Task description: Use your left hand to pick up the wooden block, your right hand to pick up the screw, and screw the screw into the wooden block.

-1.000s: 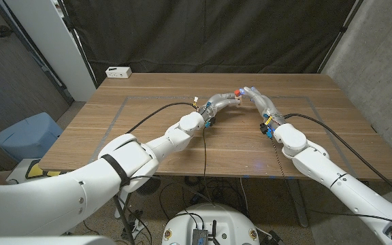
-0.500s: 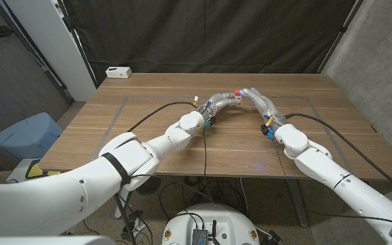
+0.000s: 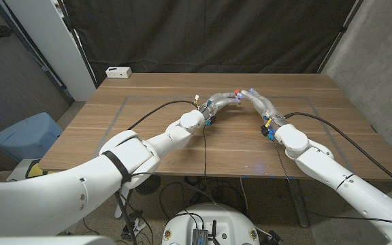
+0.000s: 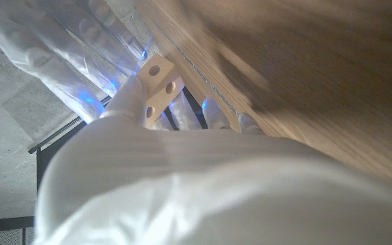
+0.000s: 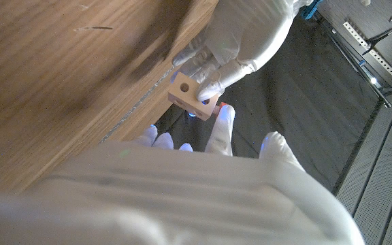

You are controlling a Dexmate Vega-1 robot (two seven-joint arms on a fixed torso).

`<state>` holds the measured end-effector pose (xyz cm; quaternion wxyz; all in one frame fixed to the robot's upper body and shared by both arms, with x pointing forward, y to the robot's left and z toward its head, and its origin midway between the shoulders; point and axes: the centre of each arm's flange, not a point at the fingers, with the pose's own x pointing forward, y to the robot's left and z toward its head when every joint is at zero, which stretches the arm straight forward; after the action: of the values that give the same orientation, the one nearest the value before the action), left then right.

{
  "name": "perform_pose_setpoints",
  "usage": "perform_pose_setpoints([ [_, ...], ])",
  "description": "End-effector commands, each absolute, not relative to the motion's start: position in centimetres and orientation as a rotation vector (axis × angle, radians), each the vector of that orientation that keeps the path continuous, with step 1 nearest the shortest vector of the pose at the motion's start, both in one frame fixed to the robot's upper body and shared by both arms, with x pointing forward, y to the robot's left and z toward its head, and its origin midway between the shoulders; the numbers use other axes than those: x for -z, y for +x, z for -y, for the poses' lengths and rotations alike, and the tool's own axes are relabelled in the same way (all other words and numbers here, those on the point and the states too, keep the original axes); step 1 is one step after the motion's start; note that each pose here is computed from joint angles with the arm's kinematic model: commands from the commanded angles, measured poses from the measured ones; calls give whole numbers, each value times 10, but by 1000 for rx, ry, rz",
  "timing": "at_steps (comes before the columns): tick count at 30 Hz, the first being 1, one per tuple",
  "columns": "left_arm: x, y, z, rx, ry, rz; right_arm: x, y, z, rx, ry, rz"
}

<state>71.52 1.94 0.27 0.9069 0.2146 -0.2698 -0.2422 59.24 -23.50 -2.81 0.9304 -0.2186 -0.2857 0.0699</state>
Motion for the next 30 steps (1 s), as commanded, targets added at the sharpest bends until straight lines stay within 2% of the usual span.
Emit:
perform_pose_setpoints([
  [1, -5, 717, -20, 491, 456, 547, 24, 586, 242, -112, -466, 589],
  [12, -10, 715, -21, 491, 479, 568, 16, 584, 254, -80, -460, 606],
  [30, -16, 710, -22, 497, 520, 580, 0, 600, 276, -57, -461, 609],
])
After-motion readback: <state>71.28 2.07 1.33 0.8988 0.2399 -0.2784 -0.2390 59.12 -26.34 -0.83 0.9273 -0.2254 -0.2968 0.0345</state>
